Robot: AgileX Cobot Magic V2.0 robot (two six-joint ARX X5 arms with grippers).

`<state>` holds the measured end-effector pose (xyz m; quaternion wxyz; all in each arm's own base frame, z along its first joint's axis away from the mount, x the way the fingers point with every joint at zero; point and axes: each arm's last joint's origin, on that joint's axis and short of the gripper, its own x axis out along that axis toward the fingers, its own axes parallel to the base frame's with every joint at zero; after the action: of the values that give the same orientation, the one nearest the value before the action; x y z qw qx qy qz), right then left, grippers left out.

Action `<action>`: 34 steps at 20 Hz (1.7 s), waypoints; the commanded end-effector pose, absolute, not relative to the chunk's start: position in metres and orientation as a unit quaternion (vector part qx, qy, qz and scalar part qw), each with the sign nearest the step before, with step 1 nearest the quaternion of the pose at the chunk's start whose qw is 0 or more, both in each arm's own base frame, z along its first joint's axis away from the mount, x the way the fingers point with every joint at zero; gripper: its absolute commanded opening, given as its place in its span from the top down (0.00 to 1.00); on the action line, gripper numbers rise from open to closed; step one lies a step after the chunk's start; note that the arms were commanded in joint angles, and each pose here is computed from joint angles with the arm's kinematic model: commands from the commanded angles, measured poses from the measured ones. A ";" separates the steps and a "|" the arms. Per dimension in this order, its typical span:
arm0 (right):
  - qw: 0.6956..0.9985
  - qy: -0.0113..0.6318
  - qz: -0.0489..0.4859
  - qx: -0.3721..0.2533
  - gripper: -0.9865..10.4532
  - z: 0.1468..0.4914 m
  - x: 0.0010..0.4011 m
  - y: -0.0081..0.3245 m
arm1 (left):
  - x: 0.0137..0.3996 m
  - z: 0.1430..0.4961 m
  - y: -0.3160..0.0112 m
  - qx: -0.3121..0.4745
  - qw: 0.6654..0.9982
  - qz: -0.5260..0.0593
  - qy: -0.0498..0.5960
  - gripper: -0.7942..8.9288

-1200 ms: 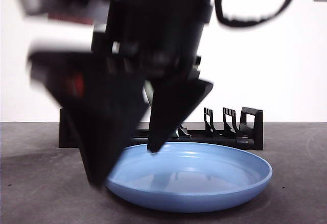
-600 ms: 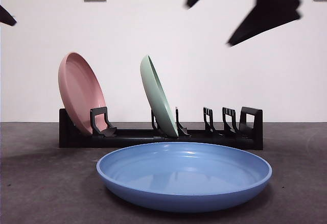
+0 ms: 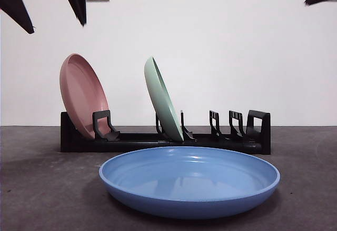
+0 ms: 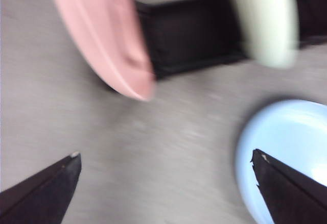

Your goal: Place the plate

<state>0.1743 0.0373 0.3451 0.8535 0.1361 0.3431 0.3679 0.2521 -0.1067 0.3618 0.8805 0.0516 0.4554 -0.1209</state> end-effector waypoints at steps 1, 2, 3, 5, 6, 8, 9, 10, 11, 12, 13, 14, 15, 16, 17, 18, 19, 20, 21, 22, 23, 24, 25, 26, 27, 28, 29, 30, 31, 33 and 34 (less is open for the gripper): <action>0.858 0.327 0.376 0.126 0.51 0.352 0.163 0.036 | 0.278 0.361 -0.120 0.117 0.879 -0.077 0.456 0.38; 0.858 0.324 0.378 0.125 0.51 0.354 0.157 0.036 | 0.288 0.359 -0.125 0.144 0.876 -0.055 0.457 0.38; 0.859 0.319 0.380 0.124 0.51 0.356 0.151 0.035 | 0.299 0.356 -0.130 0.172 0.872 -0.033 0.456 0.38; 0.860 0.306 0.390 0.122 0.51 0.360 0.141 0.035 | 0.318 0.348 -0.139 0.216 0.866 0.011 0.450 0.38; 0.861 0.301 0.392 0.122 0.51 0.362 0.137 0.034 | 0.327 0.345 -0.143 0.232 0.864 0.031 0.446 0.38; 0.862 0.295 0.394 0.120 0.51 0.364 0.132 0.034 | 0.343 0.337 -0.149 0.253 0.860 0.061 0.438 0.38; 0.861 0.294 0.398 0.121 0.51 0.364 0.131 0.034 | 0.350 0.332 -0.152 0.262 0.859 0.074 0.434 0.38; 0.857 0.294 0.405 0.124 0.51 0.364 0.130 0.034 | 0.356 0.327 -0.154 0.272 0.855 0.082 0.433 0.38; 0.853 0.294 0.413 0.126 0.51 0.364 0.130 0.035 | 0.361 0.322 -0.156 0.281 0.853 0.093 0.431 0.38; 0.851 0.294 0.418 0.125 0.51 0.364 0.129 0.036 | 0.366 0.317 -0.157 0.287 0.851 0.103 0.429 0.38; 0.849 0.295 0.422 0.124 0.51 0.364 0.129 0.037 | 0.368 0.313 -0.158 0.289 0.850 0.108 0.427 0.38; 0.846 0.295 0.426 0.122 0.51 0.364 0.129 0.038 | 0.371 0.311 -0.160 0.287 0.852 0.109 0.423 0.38; 0.844 0.296 0.430 0.121 0.51 0.364 0.128 0.040 | 0.374 0.310 -0.161 0.283 0.857 0.110 0.417 0.39; 0.842 0.297 0.435 0.120 0.51 0.364 0.128 0.041 | 0.376 0.310 -0.162 0.279 0.861 0.111 0.410 0.43; 0.840 0.298 0.438 0.119 0.51 0.364 0.128 0.042 | 0.377 0.311 -0.162 0.275 0.865 0.112 0.404 0.48; 0.839 0.299 0.440 0.118 0.51 0.364 0.127 0.043 | 0.377 0.311 -0.163 0.273 0.868 0.113 0.400 0.50; 0.837 0.300 0.442 0.118 0.51 0.364 0.127 0.043 | 0.378 0.312 -0.163 0.272 0.869 0.113 0.397 0.51; 0.836 0.301 0.444 0.117 0.51 0.364 0.127 0.044 | 0.378 0.312 -0.163 0.273 0.869 0.114 0.396 0.51; 0.835 0.301 0.445 0.117 0.51 0.364 0.127 0.044 | 0.378 0.312 -0.163 0.274 0.869 0.119 0.394 0.51; 0.834 0.301 0.447 0.116 0.51 0.364 0.126 0.045 | 0.378 0.312 -0.162 0.276 0.868 0.122 0.393 0.51; 0.834 0.301 0.449 0.115 0.51 0.364 0.126 0.045 | 0.378 0.312 -0.162 0.276 0.869 0.122 0.393 0.53; 0.833 0.301 0.450 0.115 0.51 0.364 0.126 0.046 | 0.378 0.312 -0.163 0.276 0.869 0.122 0.393 0.58; 0.832 0.301 0.452 0.114 0.51 0.364 0.126 0.046 | 0.378 0.312 -0.163 0.276 0.869 0.121 0.392 0.63; 0.832 0.301 0.453 0.114 0.51 0.364 0.126 0.046 | 0.378 0.312 -0.164 0.276 0.869 0.121 0.392 0.66; 0.831 0.302 0.454 0.113 0.51 0.364 0.126 0.047 | 0.378 0.312 -0.164 0.276 0.869 0.120 0.392 0.68; 0.830 0.302 0.455 0.113 0.51 0.364 0.126 0.047 | 0.378 0.313 -0.164 0.276 0.870 0.120 0.391 0.68; 0.830 0.302 0.455 0.113 0.51 0.364 0.126 0.047 | 0.378 0.313 -0.164 0.275 0.870 0.120 0.390 0.68; 0.830 0.302 0.456 0.113 0.51 0.364 0.126 0.047 | 0.378 0.313 -0.164 0.274 0.871 0.120 0.389 0.68; 0.830 0.302 0.456 0.113 0.51 0.364 0.126 0.047 | 0.378 0.313 -0.165 0.274 0.872 0.120 0.388 0.70; 0.829 0.302 0.457 0.112 0.51 0.364 0.125 0.048 | 0.378 0.313 -0.166 0.273 0.873 0.119 0.386 0.74; 0.829 0.302 0.457 0.112 0.51 0.364 0.125 0.048 | 0.378 0.313 -0.167 0.274 0.873 0.117 0.385 0.76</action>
<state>0.1242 0.0469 0.3624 0.8298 0.1159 0.3053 0.4525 0.3741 -0.1602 0.3104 0.8687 0.2727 0.3956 0.1203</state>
